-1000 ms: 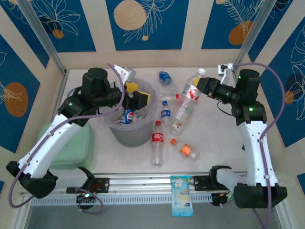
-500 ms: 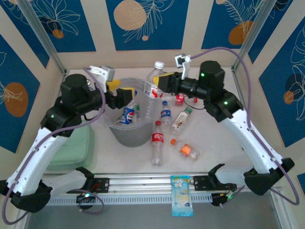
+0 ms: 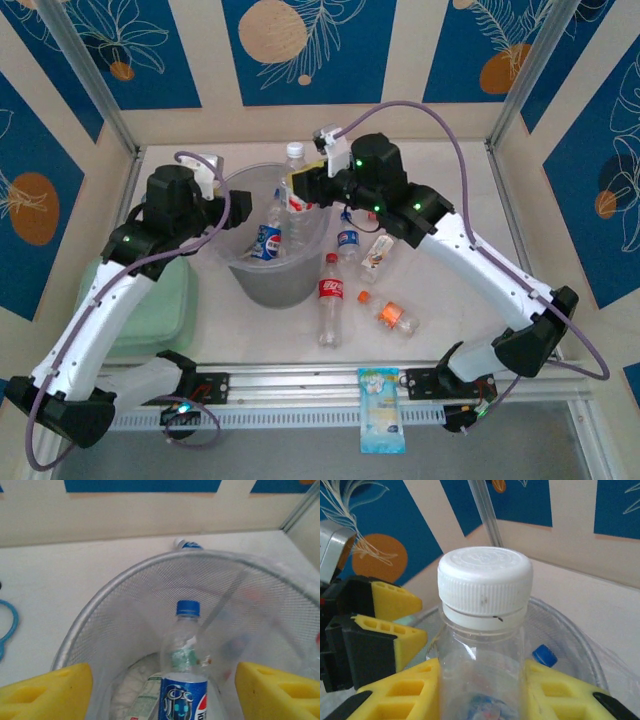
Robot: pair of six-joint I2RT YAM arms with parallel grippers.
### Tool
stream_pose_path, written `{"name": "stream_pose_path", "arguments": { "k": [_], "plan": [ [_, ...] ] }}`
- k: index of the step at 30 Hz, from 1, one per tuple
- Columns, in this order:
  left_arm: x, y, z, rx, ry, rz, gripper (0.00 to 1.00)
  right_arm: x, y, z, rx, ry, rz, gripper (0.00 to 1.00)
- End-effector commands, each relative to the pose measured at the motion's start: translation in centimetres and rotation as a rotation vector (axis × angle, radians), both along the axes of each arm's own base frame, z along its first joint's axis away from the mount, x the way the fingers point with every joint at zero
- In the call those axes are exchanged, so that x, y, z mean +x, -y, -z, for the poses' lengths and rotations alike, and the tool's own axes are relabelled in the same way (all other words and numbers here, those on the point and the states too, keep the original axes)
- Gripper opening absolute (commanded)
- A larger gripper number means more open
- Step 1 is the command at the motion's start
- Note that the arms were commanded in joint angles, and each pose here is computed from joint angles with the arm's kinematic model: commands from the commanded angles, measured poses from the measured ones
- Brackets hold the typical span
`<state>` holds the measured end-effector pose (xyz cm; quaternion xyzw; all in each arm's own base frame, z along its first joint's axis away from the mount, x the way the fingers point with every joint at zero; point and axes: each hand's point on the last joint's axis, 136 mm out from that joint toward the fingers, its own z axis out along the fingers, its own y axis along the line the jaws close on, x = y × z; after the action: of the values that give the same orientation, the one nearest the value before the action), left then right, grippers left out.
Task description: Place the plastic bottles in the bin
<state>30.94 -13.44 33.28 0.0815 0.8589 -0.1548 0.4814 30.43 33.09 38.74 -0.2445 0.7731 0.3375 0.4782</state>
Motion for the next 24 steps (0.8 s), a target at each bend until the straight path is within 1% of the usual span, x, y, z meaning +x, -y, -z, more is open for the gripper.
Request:
{"name": "stream_pose_path", "arguments": {
  "k": [1, 4, 6, 7, 9, 11, 12, 15, 20, 24],
  "plan": [
    [0.8, -0.4, -0.3, 0.025, 0.027, -0.014, 0.74, 0.6, 0.4, 2.7, -0.112, -0.008, 0.051, 0.16],
    [1.5, 0.8, -1.9, 0.009, 0.052, 0.033, 0.73, 0.7, 0.1, 4.7, -0.146, -0.07, 0.052, 0.18],
    [1.9, 1.9, -3.0, 0.001, 0.046, 0.086, 0.72, 0.7, -0.2, 5.5, -0.165, -0.101, 0.046, 0.24],
    [2.0, 2.6, -3.5, -0.01, 0.041, 0.117, 0.72, 0.7, -0.3, 5.7, -0.17, -0.114, 0.042, 0.29],
    [2.3, 3.7, -3.9, -0.031, 0.035, 0.16, 0.72, 0.7, -0.3, 5.7, -0.172, -0.132, 0.049, 0.42],
    [2.6, 4.4, -4.1, -0.05, 0.039, 0.18, 0.71, 1.0, 0.1, 5.5, -0.162, -0.143, 0.084, 0.57],
    [2.8, 4.5, -4.0, -0.053, 0.039, 0.182, 0.71, 1.1, 0.2, 5.4, -0.159, -0.142, 0.096, 0.61],
    [3.2, 4.9, -3.5, -0.054, 0.031, 0.181, 0.69, 1.2, 1.0, 4.6, -0.146, -0.13, 0.122, 0.64],
    [3.5, 6.5, -2.0, -0.035, -0.006, 0.216, 0.62, 0.8, 3.2, 1.8, -0.092, -0.104, 0.156, 0.67],
    [3.9, 8.1, -0.7, -0.005, -0.031, 0.25, 0.57, 0.7, 5.7, 0.9, -0.052, -0.1, 0.207, 0.66]
  ]
}}
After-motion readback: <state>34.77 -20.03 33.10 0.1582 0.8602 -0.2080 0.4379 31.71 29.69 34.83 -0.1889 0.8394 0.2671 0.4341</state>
